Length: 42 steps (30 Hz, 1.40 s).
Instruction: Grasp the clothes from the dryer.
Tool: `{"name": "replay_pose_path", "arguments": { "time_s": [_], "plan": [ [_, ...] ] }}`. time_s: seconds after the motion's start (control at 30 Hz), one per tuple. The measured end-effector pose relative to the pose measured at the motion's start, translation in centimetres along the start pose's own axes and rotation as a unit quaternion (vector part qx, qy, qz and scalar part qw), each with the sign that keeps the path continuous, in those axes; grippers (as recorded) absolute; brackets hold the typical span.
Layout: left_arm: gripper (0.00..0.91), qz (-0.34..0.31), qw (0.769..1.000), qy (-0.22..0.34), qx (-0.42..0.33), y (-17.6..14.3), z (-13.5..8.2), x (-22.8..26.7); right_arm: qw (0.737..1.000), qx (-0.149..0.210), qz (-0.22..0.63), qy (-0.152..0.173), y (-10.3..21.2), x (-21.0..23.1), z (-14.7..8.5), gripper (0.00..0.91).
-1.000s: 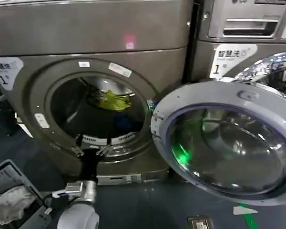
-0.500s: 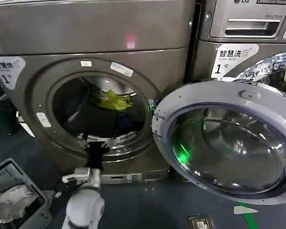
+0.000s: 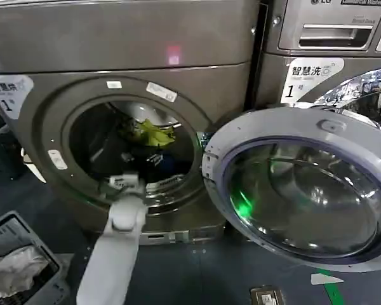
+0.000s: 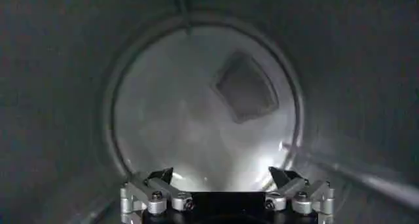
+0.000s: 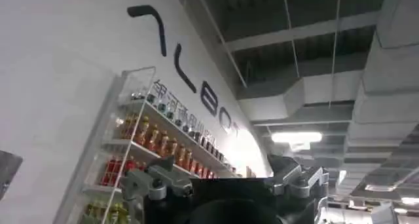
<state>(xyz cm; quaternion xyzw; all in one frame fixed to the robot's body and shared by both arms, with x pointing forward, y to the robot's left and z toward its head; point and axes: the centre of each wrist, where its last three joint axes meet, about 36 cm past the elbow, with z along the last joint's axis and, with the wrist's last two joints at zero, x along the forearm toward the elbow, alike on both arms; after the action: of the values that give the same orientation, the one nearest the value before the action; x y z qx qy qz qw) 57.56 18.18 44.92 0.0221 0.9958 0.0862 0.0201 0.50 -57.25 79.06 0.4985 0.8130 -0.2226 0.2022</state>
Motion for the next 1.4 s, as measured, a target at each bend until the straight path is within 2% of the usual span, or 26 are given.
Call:
{"name": "replay_pose_path", "arguments": {
  "time_s": [0.2, 0.33, 0.43, 0.6, 0.77, 0.87, 0.97, 1.23, 1.4],
  "plan": [
    [0.907, 0.085, 0.990, 0.042, -0.106, 2.1, -0.1, -7.6, 1.000, -0.004, -0.003, -0.002, 0.1, 0.0, 0.2, 0.907],
    [0.907, 0.174, 0.961, 0.074, -0.201, 2.5, -0.5, -12.1, 1.000, -0.007, -0.002, -0.002, 0.0, 0.2, 0.4, 0.907],
    [0.907, 0.235, 0.923, 0.111, -0.284, 3.2, -1.1, -15.1, 1.000, -0.008, 0.001, -0.001, -0.2, 0.4, 0.5, 0.907],
    [0.907, 0.326, 0.844, 0.169, -0.390, 5.4, -3.2, -18.7, 1.000, -0.013, 0.001, 0.000, -0.1, 0.7, 0.8, 0.907],
    [0.907, 0.387, 0.771, 0.225, -0.453, 6.5, -5.1, -20.7, 1.000, -0.014, 0.003, 0.001, -0.2, 1.0, 1.0, 0.907],
    [0.907, 0.402, 0.739, 0.257, -0.477, 6.1, -6.1, -21.5, 1.000, -0.014, 0.003, 0.001, -0.1, 1.3, 0.9, 0.907],
    [0.907, 0.410, 0.712, 0.288, -0.491, 5.1, -5.9, -21.8, 1.000, -0.015, 0.004, 0.000, -0.1, 1.5, 1.0, 0.907],
    [0.907, 0.419, 0.678, 0.318, -0.513, 0.5, -5.3, -21.7, 1.000, -0.016, 0.010, 0.001, -0.4, 1.9, 1.3, 0.907],
    [0.907, 0.405, 0.683, 0.328, -0.512, 0.1, -4.2, -21.3, 1.000, -0.016, 0.014, 0.002, -0.6, 2.1, 1.6, 0.907]
  ]
}}
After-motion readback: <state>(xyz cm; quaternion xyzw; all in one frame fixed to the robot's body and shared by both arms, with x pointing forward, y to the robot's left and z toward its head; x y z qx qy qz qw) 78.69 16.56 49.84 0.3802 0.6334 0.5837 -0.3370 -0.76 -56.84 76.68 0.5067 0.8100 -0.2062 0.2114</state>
